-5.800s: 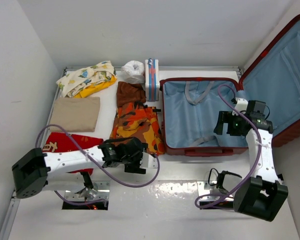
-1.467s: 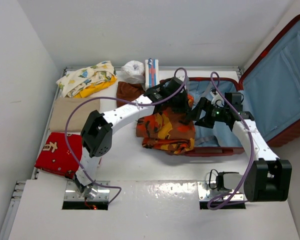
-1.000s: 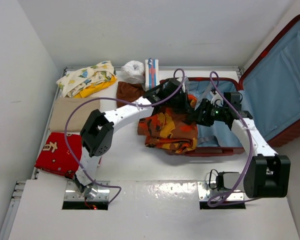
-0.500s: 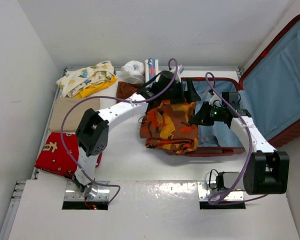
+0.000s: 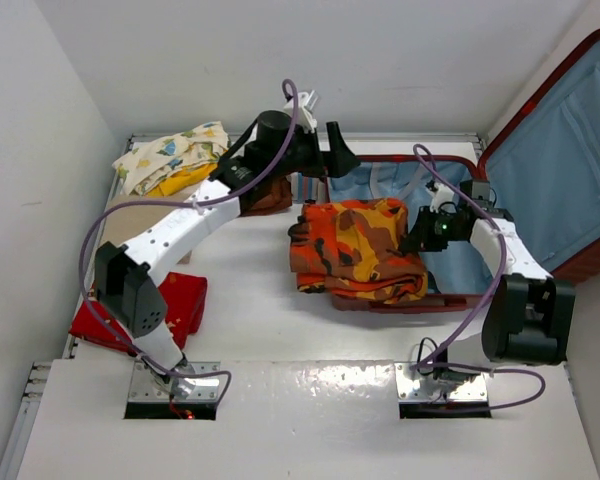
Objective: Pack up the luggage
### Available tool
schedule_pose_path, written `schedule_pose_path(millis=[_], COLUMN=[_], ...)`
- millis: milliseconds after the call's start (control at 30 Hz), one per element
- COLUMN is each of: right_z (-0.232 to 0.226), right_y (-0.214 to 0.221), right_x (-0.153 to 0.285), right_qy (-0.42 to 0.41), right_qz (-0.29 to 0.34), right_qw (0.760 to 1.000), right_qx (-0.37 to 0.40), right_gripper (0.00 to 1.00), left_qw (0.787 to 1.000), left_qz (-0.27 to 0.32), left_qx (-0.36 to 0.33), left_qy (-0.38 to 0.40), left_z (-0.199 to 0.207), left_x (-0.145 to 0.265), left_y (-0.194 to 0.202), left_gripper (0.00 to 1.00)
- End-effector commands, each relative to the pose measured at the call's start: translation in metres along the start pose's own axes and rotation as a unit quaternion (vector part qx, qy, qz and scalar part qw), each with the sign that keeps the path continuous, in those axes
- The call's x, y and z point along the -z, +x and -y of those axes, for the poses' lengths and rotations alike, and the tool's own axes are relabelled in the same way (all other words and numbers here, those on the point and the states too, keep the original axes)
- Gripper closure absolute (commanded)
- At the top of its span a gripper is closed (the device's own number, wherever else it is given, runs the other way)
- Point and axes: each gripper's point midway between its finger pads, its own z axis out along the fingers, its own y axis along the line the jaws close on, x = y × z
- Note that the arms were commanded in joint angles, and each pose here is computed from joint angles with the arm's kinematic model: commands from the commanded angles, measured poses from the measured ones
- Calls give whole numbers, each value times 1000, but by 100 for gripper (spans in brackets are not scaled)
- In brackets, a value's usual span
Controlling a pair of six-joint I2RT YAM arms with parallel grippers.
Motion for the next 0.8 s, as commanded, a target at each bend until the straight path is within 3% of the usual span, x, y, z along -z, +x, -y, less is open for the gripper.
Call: schedule_pose_path(millis=[0,367,767], right_z=[47,89,111], right_y=[-12,-7,-16], right_x=[13,3,-16], right_qy=[100,162,169], right_qz=[9,20,25], right_qw=[993,984,978], right_qx=[67,71,120], right_gripper=[100,100,100], left_qw=[999,996,992], left_qz=[0,3,42], left_qx=[-40,-14,12], left_qy=[-26,-85,-118], left_z=[-14,-65,-107], left_x=[19,47,89], left_y=[-1,8,-23], left_gripper=[1,1,1])
